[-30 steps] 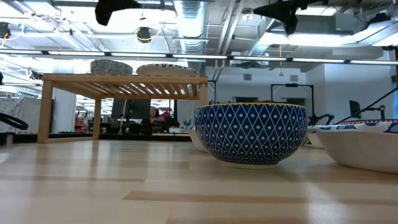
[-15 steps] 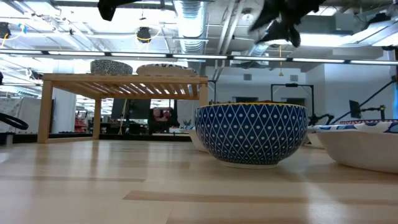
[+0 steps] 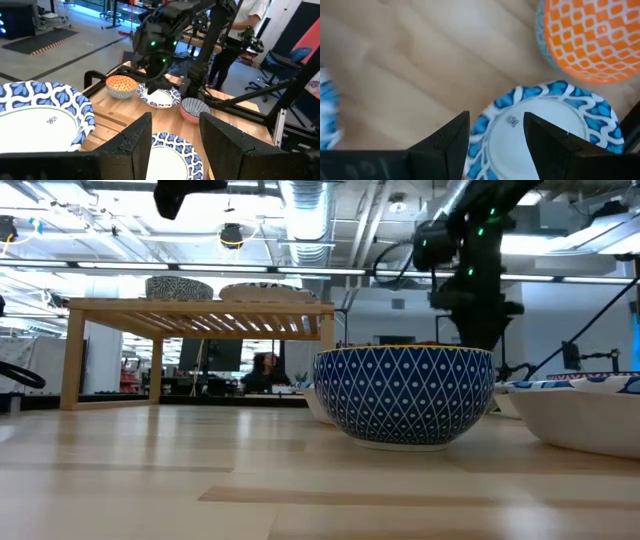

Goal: Place and stack bowls onto a shelf
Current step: Stack the small orange bowl on top of the small red bowl on the shelf

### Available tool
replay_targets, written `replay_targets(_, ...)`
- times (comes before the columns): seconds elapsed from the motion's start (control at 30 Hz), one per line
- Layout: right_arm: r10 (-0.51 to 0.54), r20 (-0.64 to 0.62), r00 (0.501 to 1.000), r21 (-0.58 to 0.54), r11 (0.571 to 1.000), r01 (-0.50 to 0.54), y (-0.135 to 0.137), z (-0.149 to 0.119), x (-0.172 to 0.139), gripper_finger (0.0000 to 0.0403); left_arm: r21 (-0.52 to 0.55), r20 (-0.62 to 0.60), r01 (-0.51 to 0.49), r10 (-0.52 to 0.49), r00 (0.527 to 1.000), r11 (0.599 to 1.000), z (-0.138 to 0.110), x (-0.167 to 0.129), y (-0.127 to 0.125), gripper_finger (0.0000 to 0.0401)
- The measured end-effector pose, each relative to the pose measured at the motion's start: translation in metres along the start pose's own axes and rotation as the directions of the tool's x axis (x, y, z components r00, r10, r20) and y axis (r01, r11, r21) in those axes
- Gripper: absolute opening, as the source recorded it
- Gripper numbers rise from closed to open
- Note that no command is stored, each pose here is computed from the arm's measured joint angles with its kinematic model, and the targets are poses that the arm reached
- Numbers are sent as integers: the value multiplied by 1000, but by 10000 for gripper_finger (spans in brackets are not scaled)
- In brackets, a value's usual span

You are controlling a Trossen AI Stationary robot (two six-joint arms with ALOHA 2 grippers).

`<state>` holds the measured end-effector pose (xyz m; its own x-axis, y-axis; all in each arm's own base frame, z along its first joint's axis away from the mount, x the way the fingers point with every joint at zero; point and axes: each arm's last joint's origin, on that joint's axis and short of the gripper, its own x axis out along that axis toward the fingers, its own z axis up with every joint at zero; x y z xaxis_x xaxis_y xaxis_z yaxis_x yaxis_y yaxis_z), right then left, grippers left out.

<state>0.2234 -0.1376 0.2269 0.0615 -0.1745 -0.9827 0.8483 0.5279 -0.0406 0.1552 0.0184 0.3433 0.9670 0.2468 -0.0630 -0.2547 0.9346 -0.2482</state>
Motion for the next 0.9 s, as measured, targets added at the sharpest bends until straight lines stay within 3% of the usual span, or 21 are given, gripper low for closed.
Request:
replay_targets(0.27,-83,90,992,20,996,82,-12,22,18,211,19,9,-33,33,999,999,0,0,1,149)
replay_targets(0.77,-150,-32,988,-105,984,146,-17,39,74,210,38,13,-41,41,999,998,1,0,1,148)
replay_targets(0.9,-163,-58,985,-122,980,155,-14,38,81,183,38,13,-41,41,999,998,1,0,1,148)
